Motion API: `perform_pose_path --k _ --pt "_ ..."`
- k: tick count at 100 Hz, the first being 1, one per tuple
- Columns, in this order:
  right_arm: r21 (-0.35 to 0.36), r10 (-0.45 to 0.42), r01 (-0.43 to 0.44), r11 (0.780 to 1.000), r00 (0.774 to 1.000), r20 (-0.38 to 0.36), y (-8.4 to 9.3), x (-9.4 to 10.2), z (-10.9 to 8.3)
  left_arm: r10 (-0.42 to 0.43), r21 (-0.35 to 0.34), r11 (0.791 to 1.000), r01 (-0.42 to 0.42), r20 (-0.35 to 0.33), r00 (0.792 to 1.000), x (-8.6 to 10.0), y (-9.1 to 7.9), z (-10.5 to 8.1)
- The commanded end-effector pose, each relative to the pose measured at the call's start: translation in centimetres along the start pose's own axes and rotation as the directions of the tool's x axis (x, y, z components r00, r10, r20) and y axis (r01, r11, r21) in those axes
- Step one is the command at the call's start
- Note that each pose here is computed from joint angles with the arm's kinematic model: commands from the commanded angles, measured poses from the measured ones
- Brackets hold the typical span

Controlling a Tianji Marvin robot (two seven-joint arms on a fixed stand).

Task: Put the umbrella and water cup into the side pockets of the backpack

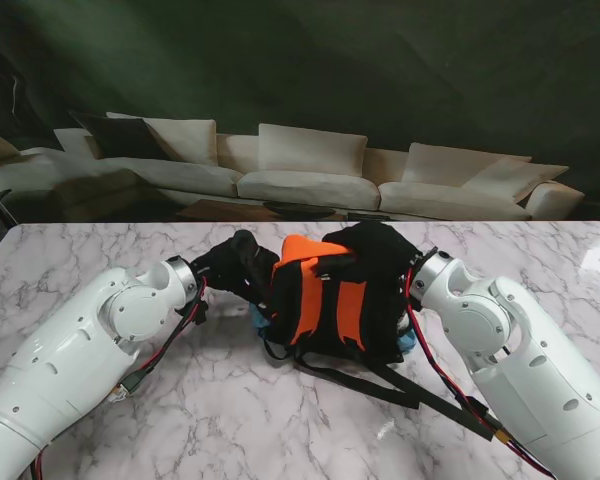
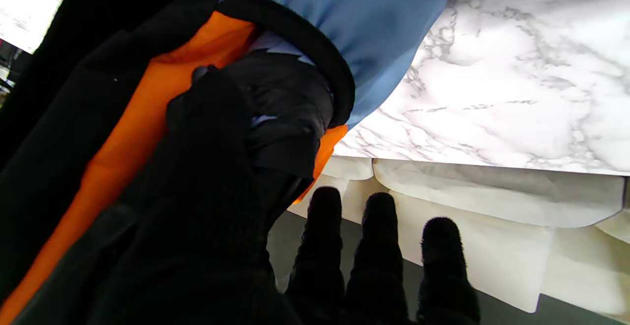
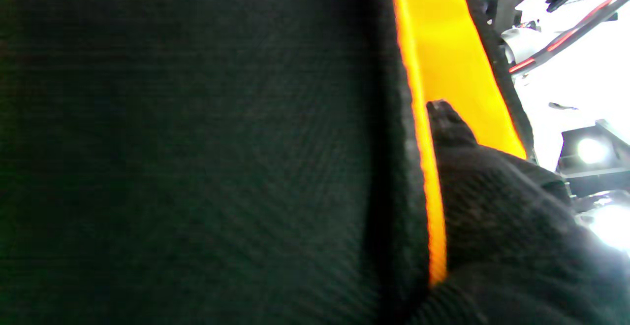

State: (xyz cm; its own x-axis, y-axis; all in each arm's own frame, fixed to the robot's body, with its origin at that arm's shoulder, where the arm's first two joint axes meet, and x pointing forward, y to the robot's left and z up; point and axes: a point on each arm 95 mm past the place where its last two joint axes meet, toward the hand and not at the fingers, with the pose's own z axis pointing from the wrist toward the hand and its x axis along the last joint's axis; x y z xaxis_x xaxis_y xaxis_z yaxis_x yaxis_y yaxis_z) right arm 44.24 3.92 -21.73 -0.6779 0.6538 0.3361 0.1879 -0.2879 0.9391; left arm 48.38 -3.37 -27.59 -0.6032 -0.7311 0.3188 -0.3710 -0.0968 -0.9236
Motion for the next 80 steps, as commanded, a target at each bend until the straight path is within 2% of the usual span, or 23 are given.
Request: perform_pose_path --k 1,11,19,33,43,59,69,80 --pt "0.003 0.004 -0.004 1.000 1.000 0.003 -0.1 0.0 0.0 -0.002 -0.040 0.999 0.002 -0.001 1.000 0.4 0.3 0.0" --pt "0.001 0.005 -0.005 1.000 1.000 0.003 -0.2 0.0 0.0 -0.030 -0.114 0.993 0.030 -0.001 1.000 0.7 0.2 -0.1" --pt "-0.001 0.006 -0.006 1.000 1.000 0.004 -0.2 0.0 0.0 -0.021 -0.144 0.989 0.022 0.004 1.000 0.7 0.1 -0.3" --pt "-0.002 0.007 -0.007 1.000 1.000 0.003 -0.2 0.0 0.0 -0.004 -0.133 0.991 0.010 0.048 0.999 0.4 0.1 -0.4" --pt "-0.003 0.006 -0.006 1.000 1.000 0.003 -0.2 0.0 -0.1 0.002 -0.084 0.996 0.005 0.074 0.997 0.1 0.4 -0.2" --pt "-0.003 0.008 -0.008 1.000 1.000 0.002 -0.3 0.0 0.0 -0.076 -0.052 0.995 0.080 0.075 0.994 0.1 1.0 0.3" --pt "-0.001 0.010 -0.010 1.000 1.000 0.000 -0.3 0.0 0.1 -0.099 -0.072 0.992 0.104 0.075 0.992 0.2 1.1 0.4" --pt "-0.003 0.010 -0.010 1.000 1.000 -0.002 -0.2 0.0 0.0 -0.104 -0.136 0.984 0.113 0.072 0.992 0.2 1.2 0.4"
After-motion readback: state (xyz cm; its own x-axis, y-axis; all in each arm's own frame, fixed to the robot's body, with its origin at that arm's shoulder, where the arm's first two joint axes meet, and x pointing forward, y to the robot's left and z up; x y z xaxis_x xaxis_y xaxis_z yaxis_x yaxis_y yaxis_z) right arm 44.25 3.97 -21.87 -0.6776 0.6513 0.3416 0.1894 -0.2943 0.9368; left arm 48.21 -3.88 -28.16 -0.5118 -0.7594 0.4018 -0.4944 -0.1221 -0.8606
